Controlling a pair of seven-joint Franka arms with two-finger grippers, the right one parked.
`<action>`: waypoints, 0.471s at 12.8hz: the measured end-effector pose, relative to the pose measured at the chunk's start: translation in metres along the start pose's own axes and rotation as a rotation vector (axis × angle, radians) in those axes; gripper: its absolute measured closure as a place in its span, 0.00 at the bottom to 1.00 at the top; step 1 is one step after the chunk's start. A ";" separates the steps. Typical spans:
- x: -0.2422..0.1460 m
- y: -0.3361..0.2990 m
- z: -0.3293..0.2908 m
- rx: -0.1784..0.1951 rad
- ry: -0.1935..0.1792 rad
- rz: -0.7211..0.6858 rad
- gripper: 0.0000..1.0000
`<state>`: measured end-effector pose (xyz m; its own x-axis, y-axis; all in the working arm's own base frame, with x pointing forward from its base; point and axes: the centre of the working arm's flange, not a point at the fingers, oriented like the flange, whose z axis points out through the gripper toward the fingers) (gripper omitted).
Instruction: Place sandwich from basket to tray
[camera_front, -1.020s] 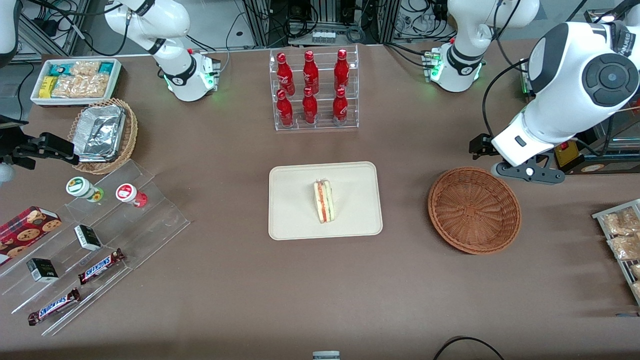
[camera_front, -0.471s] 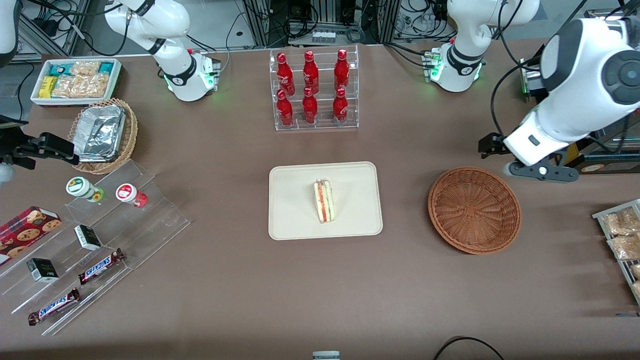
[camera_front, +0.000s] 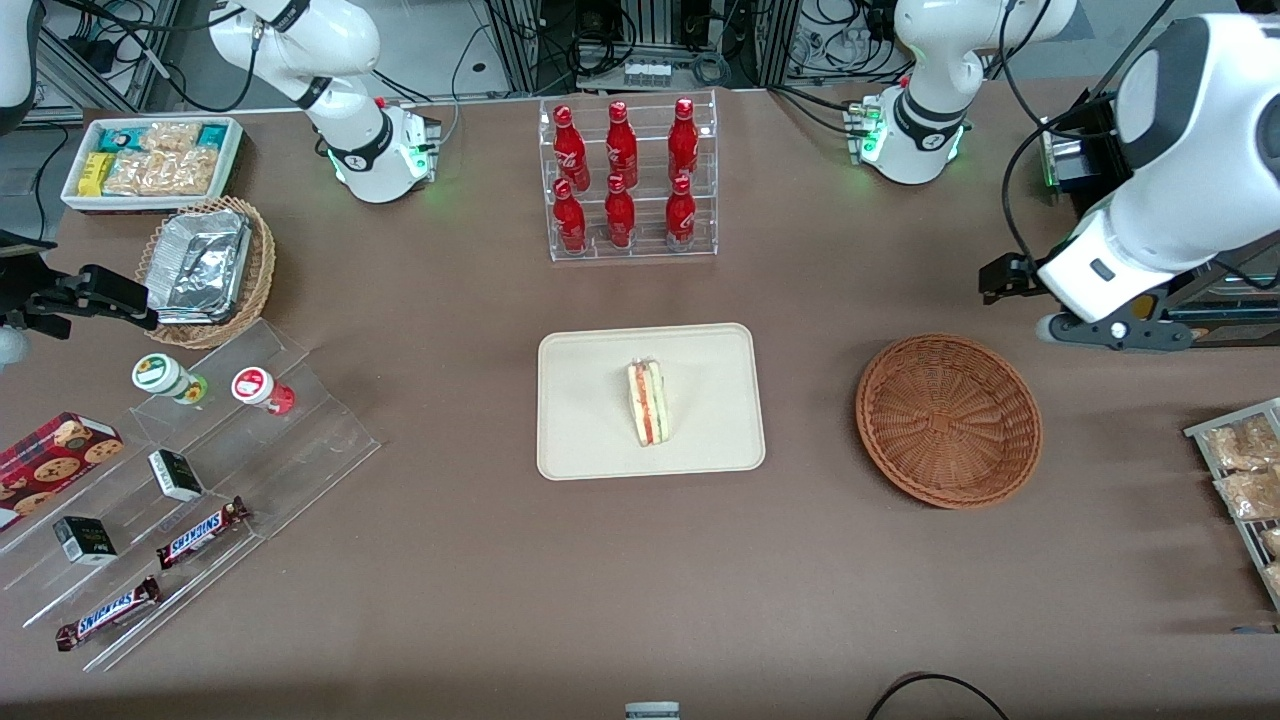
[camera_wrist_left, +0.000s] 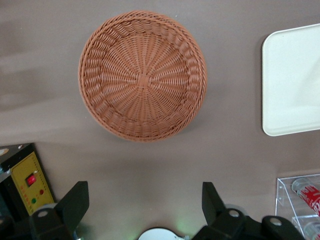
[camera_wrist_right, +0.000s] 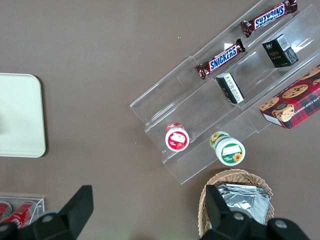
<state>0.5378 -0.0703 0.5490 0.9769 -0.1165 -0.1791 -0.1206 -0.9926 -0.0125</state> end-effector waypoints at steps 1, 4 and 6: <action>-0.003 -0.003 -0.008 -0.001 -0.007 -0.005 0.00; -0.011 -0.019 -0.023 -0.007 -0.028 -0.022 0.00; -0.017 -0.024 -0.034 -0.010 -0.043 -0.015 0.00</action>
